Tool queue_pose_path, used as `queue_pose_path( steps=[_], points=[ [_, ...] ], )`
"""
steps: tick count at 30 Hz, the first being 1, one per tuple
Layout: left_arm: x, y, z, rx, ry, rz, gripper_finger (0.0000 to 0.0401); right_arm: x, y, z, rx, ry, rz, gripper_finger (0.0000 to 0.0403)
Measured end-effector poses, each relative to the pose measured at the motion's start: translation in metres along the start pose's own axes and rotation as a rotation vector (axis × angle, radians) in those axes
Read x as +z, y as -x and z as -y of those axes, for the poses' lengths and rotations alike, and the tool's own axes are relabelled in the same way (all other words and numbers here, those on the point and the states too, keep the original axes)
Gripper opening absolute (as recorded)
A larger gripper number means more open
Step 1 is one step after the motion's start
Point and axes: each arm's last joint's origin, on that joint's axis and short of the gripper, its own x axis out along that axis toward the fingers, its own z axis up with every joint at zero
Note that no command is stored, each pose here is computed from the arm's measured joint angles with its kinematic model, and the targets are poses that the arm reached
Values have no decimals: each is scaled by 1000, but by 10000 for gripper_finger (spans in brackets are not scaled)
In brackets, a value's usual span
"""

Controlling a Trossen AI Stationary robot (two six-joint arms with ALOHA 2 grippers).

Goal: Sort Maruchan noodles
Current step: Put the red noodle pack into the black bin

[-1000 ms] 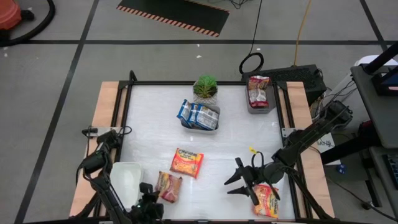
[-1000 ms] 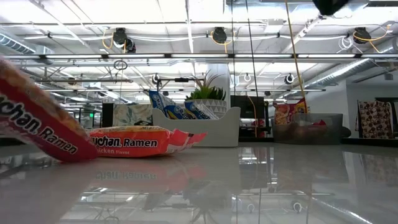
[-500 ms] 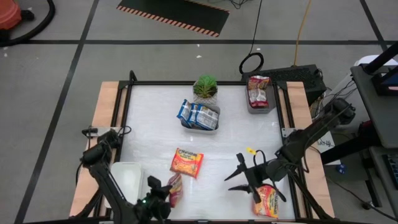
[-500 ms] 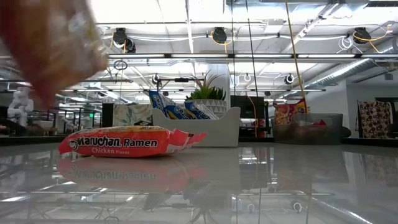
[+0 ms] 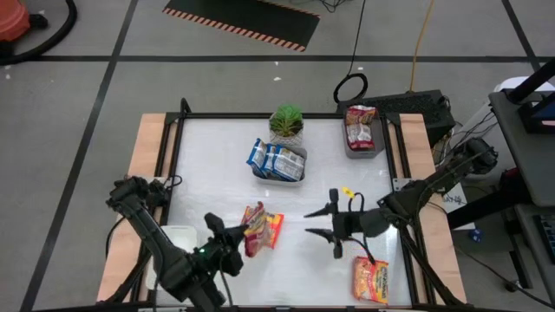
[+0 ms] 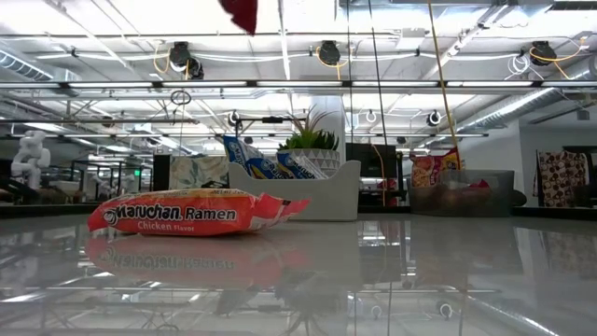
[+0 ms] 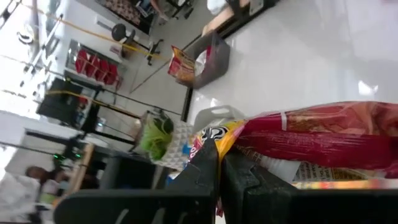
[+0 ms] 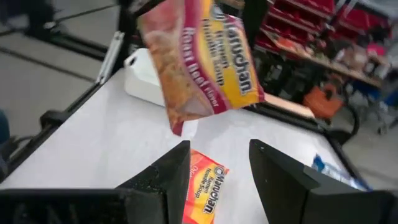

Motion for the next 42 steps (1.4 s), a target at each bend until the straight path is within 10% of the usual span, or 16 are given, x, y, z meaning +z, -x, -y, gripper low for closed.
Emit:
queue_pose_path(
  steps=[24,42],
  points=[
    [29,19,32,-411,-327,194,3,-23,-61,5,512,-368,50,161],
    [42,12,32,-524,-333,273,3,-10,-124,-32,676,-434,-1,255]
  ],
)
